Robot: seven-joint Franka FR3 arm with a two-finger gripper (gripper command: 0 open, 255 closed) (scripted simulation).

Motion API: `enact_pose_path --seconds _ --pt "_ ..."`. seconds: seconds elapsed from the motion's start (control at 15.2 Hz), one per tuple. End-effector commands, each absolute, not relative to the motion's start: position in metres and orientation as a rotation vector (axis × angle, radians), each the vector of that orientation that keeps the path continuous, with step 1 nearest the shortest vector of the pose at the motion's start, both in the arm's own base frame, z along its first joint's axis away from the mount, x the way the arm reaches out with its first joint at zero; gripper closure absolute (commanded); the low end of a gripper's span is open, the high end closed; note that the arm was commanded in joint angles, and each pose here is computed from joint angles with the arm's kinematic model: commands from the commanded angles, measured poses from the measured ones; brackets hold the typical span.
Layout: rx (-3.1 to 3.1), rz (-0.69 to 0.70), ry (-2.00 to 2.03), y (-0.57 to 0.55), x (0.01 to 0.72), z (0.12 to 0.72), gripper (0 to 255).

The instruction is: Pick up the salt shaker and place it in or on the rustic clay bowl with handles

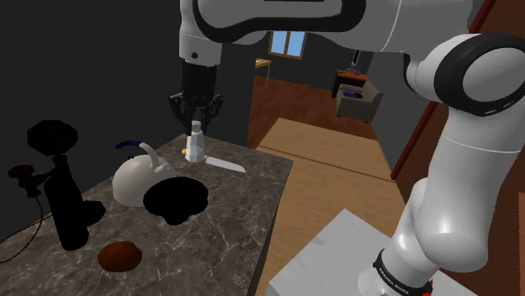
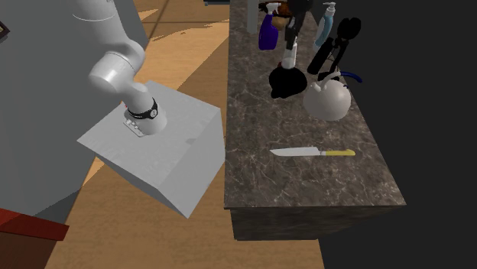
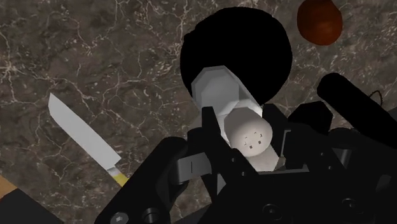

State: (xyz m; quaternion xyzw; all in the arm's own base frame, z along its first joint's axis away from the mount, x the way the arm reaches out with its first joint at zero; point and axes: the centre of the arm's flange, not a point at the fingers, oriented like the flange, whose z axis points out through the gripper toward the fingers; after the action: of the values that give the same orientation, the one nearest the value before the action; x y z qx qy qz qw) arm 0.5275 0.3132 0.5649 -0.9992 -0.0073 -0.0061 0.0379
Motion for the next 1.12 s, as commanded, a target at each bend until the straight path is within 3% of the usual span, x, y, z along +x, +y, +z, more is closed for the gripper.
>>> enact_pose_path --seconds 0.0,1.06 --pt "-3.065 -0.018 -0.02 0.34 0.53 0.568 255" --pt "-3.065 -0.018 -0.02 0.378 0.533 0.504 255"
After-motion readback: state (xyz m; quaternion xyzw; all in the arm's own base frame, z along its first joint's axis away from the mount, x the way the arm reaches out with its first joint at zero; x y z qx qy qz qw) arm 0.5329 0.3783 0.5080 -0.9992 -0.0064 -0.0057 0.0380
